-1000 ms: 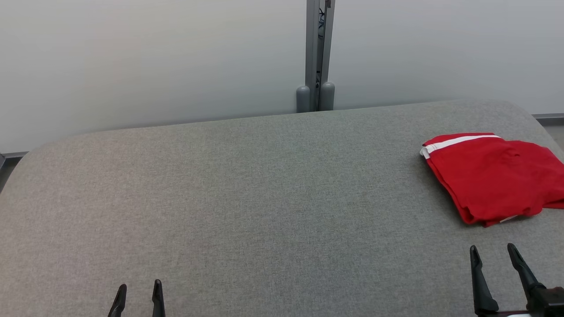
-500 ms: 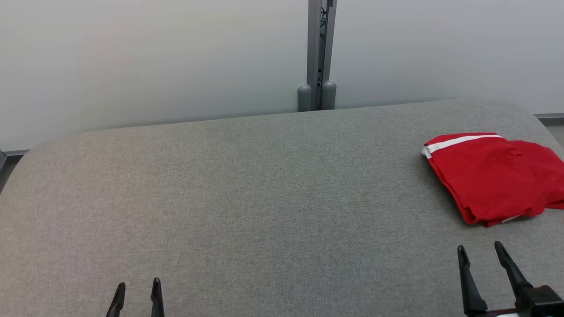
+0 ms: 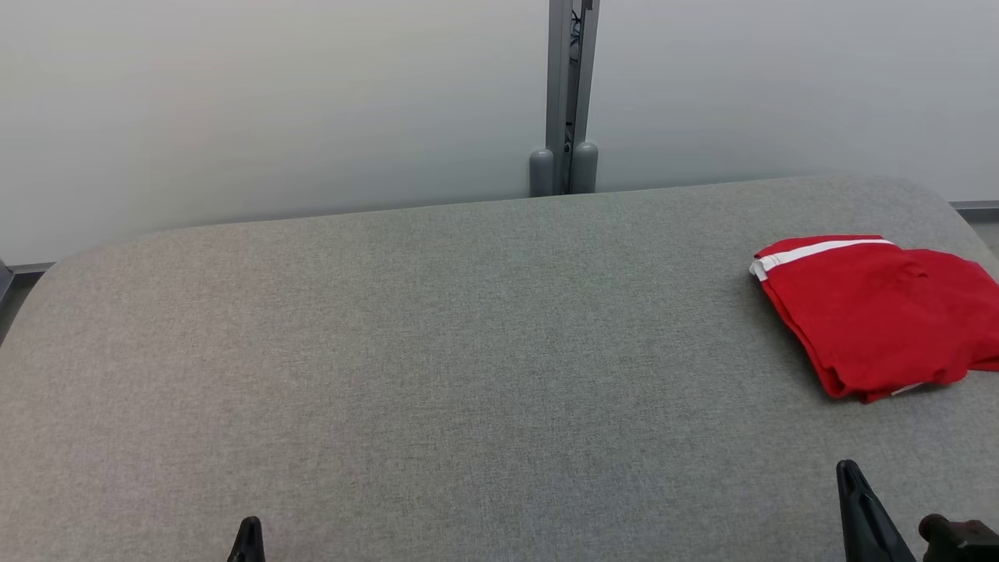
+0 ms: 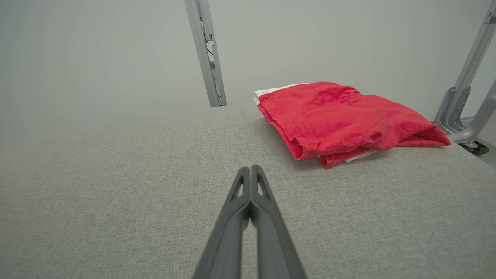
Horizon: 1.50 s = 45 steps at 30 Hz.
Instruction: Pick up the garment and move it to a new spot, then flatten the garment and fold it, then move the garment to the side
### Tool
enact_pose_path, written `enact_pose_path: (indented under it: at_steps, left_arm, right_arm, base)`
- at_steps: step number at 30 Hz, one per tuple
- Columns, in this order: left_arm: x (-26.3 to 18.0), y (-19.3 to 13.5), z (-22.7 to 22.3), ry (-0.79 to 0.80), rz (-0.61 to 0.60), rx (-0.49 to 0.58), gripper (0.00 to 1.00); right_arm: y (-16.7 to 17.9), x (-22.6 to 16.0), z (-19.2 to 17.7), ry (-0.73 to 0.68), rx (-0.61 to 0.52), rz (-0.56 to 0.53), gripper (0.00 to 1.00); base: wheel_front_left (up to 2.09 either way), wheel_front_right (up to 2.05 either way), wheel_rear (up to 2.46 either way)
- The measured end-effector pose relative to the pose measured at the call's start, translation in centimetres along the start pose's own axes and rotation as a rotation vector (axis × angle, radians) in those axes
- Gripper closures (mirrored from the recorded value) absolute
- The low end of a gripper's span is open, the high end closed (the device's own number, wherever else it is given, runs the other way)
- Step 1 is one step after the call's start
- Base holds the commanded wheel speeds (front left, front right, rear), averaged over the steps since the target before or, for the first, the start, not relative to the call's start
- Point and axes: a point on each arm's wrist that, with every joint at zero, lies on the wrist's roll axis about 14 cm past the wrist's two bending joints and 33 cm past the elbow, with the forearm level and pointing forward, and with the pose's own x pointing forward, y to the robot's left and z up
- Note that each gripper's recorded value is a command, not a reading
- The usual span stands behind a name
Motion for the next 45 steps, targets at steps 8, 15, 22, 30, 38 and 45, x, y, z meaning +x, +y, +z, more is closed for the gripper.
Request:
enact_pose_path:
  at_steps: [8, 15, 22, 30, 38, 45]
  left_arm:
    - [0.9, 0.2, 0.6, 0.006, 0.014, -0.143, 1.00]
    - [1.5, 0.2, 1.0, 0.012, 0.017, -0.258, 1.00]
    - [2.3, 0.1, 1.6, 0.012, 0.011, -0.378, 1.00]
    - [2.9, 0.0, 2.1, 0.012, 0.005, -0.487, 1.00]
    - [3.4, -0.1, 2.7, 0.011, -0.009, -0.591, 1.00]
    - [3.9, -0.3, 3.2, 0.010, -0.022, -0.671, 1.00]
  right_arm:
    - [-0.4, 0.7, 0.5, -0.006, 0.158, -0.027, 1.00]
    - [-0.6, 1.2, 0.8, -0.010, 0.285, -0.043, 1.00]
    - [-0.8, 1.9, 1.2, -0.015, 0.418, -0.054, 1.00]
    - [-0.9, 2.4, 1.6, -0.019, 0.540, -0.060, 1.00]
    - [-1.0, 2.9, 1.9, -0.022, 0.653, -0.060, 1.00]
    - [-0.9, 3.3, 2.1, -0.023, 0.744, -0.057, 1.00]
  base:
    - [0.00, 0.00, 0.00]
    - [0.00, 0.00, 0.00]
    - [0.00, 0.00, 0.00]
    - [0.00, 0.00, 0.00]
    - [0.00, 0.00, 0.00]
    - [0.00, 0.00, 0.00]
